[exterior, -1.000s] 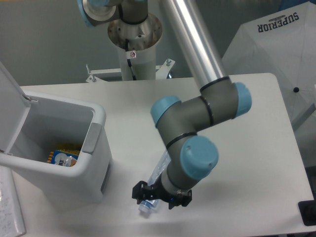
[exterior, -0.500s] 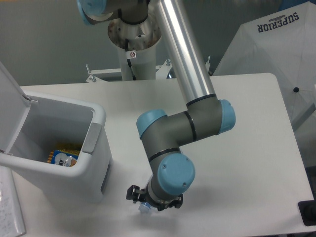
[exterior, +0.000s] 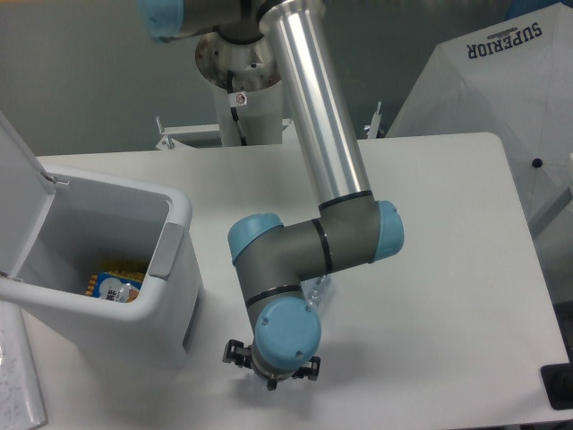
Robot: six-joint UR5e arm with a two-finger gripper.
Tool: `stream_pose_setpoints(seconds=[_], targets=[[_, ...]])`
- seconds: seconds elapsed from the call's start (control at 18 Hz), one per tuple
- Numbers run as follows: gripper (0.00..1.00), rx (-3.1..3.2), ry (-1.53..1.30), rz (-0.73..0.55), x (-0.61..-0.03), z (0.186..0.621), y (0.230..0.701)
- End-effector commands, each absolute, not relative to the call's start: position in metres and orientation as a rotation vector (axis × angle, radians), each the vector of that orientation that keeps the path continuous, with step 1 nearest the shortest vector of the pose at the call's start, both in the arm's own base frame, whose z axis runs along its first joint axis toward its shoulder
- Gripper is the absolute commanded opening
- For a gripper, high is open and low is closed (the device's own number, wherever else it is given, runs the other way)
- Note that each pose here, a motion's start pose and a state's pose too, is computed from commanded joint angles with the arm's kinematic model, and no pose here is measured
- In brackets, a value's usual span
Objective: Place the trash in the trash can
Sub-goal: 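Lower the gripper and close it around the bottle's cap end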
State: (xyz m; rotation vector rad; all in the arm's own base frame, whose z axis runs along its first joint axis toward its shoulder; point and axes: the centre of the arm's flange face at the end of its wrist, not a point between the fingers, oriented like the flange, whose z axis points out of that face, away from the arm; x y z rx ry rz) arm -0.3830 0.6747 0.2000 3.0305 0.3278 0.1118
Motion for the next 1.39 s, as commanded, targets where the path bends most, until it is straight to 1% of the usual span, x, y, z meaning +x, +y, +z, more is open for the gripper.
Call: stream_pose_setpoints(seconds=[0.28, 0.44, 0.61, 0.72, 0.78, 0.89, 0.94, 1.06, 1.28, 1.39], targets=[[0.99, 3.057, 0.318, 0.076, -0.382, 0.198, 0.681], [0.96, 3.06, 0.313, 0.071, -0.383, 0.196, 0.682], [0.81, 3.057, 0.287, -0.008, -0.378, 0.193, 0.689], [0.75, 3.038, 0.272, -0.039, -0.375, 0.184, 0.692], [0.7, 3.032, 0.267, -0.058, -0.375, 0.184, 0.693], [0.53, 3.035, 0.265, -0.058, -0.374, 0.188, 0.694], [0.47, 3.03, 0.266, -0.064, -0.374, 0.188, 0.693], [0.38, 3.03, 0.269, -0.068, -0.375, 0.189, 0.692], [0.13, 3.029, 0.266, -0.07, -0.371, 0.197, 0.689], [0.05, 3.032, 0.264, -0.072, -0.37, 0.203, 0.687]])
